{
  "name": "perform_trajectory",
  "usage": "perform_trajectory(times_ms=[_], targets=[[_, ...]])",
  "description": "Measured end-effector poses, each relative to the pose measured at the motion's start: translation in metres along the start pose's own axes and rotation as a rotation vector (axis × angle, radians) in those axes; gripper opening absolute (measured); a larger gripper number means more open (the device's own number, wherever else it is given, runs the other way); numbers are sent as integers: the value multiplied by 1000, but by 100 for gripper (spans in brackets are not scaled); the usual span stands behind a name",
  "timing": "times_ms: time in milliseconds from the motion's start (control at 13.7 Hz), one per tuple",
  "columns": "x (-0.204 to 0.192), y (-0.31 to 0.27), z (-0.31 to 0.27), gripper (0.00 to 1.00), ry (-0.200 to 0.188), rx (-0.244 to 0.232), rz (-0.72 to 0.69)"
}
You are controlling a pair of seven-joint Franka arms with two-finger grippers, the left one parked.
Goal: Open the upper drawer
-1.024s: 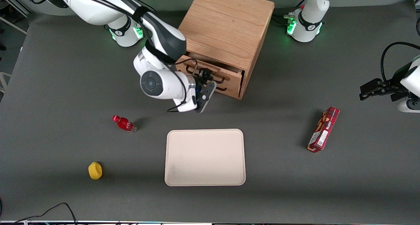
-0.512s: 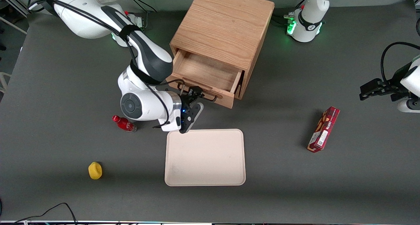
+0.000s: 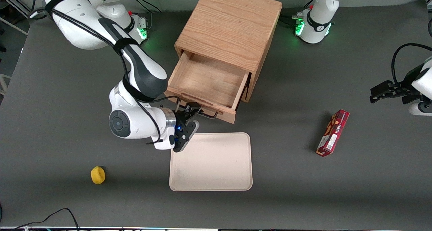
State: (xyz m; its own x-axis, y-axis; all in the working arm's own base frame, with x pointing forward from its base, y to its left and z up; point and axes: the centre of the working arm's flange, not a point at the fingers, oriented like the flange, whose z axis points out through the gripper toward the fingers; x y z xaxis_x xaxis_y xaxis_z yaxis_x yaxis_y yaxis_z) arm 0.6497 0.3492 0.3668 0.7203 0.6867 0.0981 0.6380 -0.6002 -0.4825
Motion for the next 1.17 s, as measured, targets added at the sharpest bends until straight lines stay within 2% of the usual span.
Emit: perform_trajectory(times_ms=[439, 732, 951, 1024, 1098, 1171], targets=[[0, 49, -35, 100, 62, -71, 20], [-1, 61, -46, 100, 68, -86, 15], [2, 51, -79, 100, 93, -101, -5], [3, 38, -104, 100, 115, -117, -22], [0, 19, -134, 100, 129, -146, -43], [-7, -3, -162, 100, 122, -185, -48]])
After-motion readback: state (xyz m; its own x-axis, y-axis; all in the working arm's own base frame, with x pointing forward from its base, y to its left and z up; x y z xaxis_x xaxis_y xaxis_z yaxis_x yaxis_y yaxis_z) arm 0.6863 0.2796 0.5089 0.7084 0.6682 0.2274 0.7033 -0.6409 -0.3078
